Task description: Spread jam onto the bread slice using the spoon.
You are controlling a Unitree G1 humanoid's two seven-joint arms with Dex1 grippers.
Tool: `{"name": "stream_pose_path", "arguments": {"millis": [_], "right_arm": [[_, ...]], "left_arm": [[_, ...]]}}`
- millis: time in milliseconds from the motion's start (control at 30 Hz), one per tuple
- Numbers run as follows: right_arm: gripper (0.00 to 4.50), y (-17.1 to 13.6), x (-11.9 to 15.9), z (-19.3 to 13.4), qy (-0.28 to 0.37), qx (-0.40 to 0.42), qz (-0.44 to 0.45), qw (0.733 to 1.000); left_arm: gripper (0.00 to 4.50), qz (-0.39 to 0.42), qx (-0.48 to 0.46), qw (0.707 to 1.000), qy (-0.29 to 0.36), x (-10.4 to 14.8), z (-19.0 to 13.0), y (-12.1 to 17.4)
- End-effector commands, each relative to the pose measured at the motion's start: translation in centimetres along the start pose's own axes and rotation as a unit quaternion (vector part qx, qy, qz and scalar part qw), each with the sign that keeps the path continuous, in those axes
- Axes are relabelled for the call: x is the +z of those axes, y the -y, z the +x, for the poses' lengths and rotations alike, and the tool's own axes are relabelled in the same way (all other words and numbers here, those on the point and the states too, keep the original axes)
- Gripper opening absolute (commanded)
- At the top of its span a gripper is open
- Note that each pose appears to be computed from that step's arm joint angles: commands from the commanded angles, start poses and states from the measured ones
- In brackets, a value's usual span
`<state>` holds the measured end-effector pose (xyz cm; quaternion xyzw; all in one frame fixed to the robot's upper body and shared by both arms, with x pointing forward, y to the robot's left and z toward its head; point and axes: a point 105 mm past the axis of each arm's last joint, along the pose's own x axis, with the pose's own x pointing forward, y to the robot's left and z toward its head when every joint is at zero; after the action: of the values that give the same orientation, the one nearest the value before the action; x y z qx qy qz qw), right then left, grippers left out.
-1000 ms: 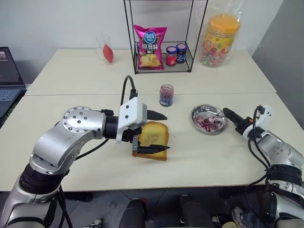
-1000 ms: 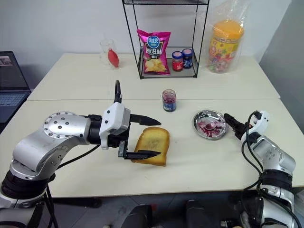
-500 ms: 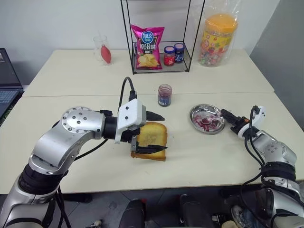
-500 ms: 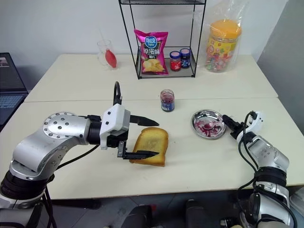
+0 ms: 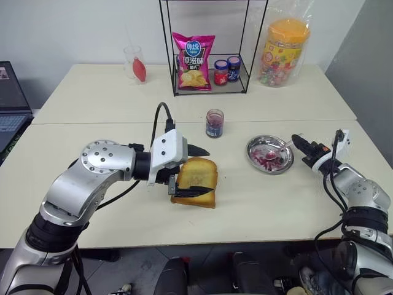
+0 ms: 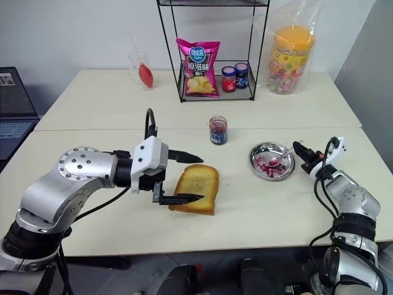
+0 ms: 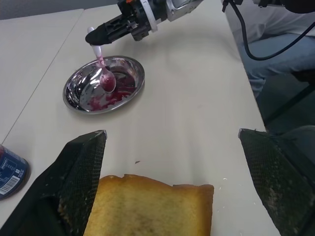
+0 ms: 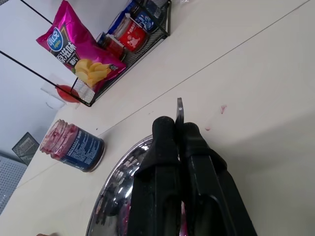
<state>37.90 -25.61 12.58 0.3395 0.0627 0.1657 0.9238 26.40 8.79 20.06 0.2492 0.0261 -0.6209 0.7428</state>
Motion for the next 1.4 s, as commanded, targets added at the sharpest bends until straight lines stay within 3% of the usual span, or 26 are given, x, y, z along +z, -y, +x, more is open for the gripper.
{"name": "stream_pose_path", "arguments": {"millis": [33, 300, 433, 733, 1000, 1200, 1400], "right_arm": [[0.02, -2.7, 2.8, -0.8, 0.039, 0.039, -0.040, 0.998], [0.02, -12.5, 4.4, -1.2, 0.037, 0.144, -0.204, 0.968], [0.02, -17.4, 5.6, 1.3, 0.071, 0.185, -0.242, 0.950], [0.02, -23.7, 4.8, 7.3, 0.086, 0.233, -0.311, 0.917], [0.02, -23.6, 1.7, 12.3, 0.062, 0.228, -0.380, 0.894], [0.02, -22.3, 0.1, 13.7, 0.039, 0.222, -0.423, 0.878], [0.02, -21.5, -0.9, 14.3, 0.022, 0.215, -0.424, 0.879]], "left_arm": [[4.50, -0.012, 0.040, 0.999, 0.021, 0.6, -0.7, -0.9], [4.50, -0.082, 0.223, 0.970, 0.046, -0.6, -3.7, -4.4], [4.50, -0.100, 0.257, 0.961, 0.032, -1.8, -4.7, -4.7], [4.50, -0.117, 0.318, 0.941, 0.016, -3.1, -6.2, -5.6], [4.50, -0.107, 0.334, 0.936, 0.033, -2.4, -6.1, -6.2], [4.50, -0.104, 0.348, 0.931, 0.038, -2.2, -6.4, -6.7], [4.50, -0.102, 0.343, 0.933, 0.030, -2.4, -6.4, -6.6]]}}
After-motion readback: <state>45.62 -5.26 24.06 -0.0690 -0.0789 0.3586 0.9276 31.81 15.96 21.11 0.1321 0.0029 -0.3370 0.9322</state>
